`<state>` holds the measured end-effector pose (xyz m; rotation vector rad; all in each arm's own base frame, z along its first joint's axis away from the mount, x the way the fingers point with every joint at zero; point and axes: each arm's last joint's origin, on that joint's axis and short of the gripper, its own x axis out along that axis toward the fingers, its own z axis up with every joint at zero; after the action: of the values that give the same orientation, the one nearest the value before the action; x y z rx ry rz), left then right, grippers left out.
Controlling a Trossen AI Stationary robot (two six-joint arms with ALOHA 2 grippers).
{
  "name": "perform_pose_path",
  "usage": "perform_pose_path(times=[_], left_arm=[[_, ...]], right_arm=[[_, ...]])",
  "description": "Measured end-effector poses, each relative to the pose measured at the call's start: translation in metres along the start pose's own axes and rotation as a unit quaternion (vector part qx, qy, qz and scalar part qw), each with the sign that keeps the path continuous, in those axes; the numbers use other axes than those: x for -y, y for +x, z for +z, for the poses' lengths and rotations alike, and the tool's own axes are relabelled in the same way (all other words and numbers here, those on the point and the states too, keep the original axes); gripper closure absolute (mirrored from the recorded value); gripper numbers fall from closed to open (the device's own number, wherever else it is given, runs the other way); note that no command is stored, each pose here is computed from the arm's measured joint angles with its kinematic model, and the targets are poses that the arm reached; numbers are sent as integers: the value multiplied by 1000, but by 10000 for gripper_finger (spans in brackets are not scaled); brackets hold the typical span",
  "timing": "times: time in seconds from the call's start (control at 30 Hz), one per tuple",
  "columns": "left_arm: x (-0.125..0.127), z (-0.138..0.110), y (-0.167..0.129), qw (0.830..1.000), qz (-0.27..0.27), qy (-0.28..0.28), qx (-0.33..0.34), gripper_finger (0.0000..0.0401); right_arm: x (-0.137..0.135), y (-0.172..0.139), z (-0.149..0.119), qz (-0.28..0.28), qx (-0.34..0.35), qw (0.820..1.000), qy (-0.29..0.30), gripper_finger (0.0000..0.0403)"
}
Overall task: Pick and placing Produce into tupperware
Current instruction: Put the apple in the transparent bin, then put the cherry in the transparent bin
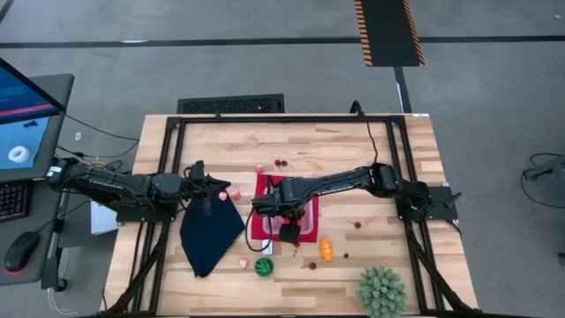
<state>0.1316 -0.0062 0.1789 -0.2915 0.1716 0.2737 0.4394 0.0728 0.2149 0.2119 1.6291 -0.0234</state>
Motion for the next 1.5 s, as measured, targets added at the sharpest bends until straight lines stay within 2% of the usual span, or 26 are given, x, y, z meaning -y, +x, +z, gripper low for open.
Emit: perform_pose_path(times=[0.17,0.4,0.57,0.77,1.0,1.17,1.37,1.5], left_arm=[[0,0,0,1000,0,0,0,401],[0,0,0,1000,0,0,0,401],[0,-1,0,1000,1,1,-3,401],[-1,-2,0,1000,4,4,-12,401],[0,-2,0,1000,2,21,-10,401],[8,4,-2,998,-29,43,25,401],[23,8,-8,990,-93,93,59,401],[28,7,-11,988,-98,104,64,401]], right_arm=[[1,0,1,24,-5,1000,-4,48],[20,-2,2,-64,0,997,39,7],[38,-14,2,-69,12,996,55,5],[61,-47,-4,-71,54,994,67,13],[85,-108,-21,-33,167,984,49,14],[88,-149,-37,-2,260,966,12,18],[86,-186,-67,3,317,948,-36,19],[85,-211,-94,2,351,935,-51,19]])
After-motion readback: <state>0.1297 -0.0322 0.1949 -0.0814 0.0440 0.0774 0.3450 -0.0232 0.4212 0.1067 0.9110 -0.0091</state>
